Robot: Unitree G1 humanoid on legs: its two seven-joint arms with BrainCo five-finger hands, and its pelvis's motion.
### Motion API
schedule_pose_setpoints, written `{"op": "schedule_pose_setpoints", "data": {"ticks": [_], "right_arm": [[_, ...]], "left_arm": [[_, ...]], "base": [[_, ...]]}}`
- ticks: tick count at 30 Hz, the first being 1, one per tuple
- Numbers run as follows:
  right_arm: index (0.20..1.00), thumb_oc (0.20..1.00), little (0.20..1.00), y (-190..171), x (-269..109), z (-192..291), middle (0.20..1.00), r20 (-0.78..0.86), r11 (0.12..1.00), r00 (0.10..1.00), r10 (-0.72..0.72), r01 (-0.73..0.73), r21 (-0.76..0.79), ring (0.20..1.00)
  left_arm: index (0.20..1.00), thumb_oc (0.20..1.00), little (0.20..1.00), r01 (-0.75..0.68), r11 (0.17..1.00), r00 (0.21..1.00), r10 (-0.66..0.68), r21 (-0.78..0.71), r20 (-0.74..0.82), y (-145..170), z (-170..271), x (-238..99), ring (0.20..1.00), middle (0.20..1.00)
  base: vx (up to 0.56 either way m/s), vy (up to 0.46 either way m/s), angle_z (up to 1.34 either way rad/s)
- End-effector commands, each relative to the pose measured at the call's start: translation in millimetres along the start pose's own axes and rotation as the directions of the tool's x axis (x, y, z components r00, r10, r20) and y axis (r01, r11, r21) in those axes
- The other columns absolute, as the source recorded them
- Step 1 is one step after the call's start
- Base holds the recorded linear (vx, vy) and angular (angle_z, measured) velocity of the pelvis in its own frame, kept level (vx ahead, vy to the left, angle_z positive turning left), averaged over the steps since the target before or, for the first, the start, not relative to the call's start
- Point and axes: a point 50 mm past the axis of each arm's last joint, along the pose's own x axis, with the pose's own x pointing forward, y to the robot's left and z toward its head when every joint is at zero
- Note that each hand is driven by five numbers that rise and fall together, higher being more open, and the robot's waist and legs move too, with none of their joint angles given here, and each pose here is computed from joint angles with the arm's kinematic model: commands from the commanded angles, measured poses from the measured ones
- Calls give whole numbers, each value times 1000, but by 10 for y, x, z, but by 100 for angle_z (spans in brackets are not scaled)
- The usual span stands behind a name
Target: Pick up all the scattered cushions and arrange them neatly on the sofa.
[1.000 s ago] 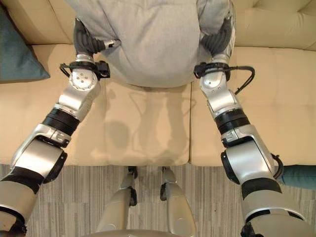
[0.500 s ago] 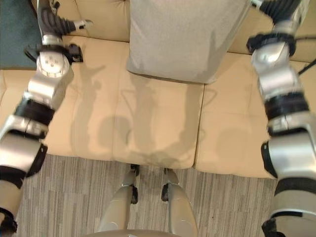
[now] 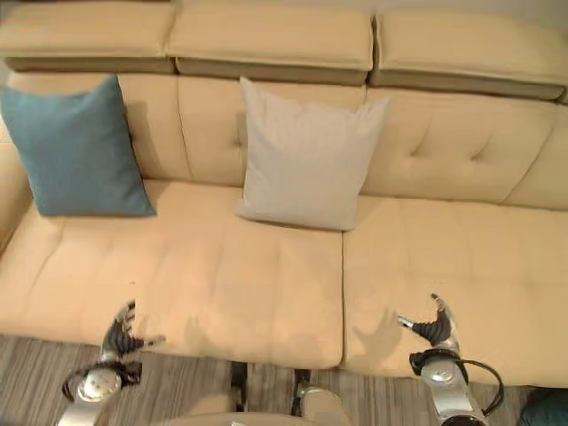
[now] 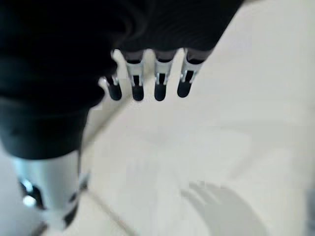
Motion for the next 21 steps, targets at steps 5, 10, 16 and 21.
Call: {"op": "schedule_pose_setpoints", "data": {"ticks": [5, 10, 16, 21], "right_arm": [[1000, 1000, 1000, 290, 17, -59, 1000, -47, 983, 990, 132, -137, -125, 1000], [1000, 1000, 1000, 450, -81, -314, 1000, -186, 963, 964, 191, -220, -152, 1000], [1000, 1000, 1000, 445, -93, -415, 1000, -256, 955, 947, 196, -243, -170, 1000], [1000, 1000, 1000, 539, -84, -369, 1000, -276, 941, 936, 220, -278, -195, 1000]], "left_arm": [[1000, 1000, 1000, 24, 997, 978, -8, 75, -207, -109, -293, 102, 1000, 1000], [1000, 1000, 1000, 53, 993, 953, -19, 104, -303, -211, -474, 41, 1000, 1000], [1000, 1000, 1000, 113, 986, 957, -75, 122, -281, -354, -380, 87, 1000, 1000], [1000, 1000, 1000, 118, 988, 963, -89, 102, -256, -423, -269, 142, 1000, 1000]], "base": [[-31, -71, 3], [-108, -59, 1], [-133, 71, -8], [-222, 115, -10]]}}
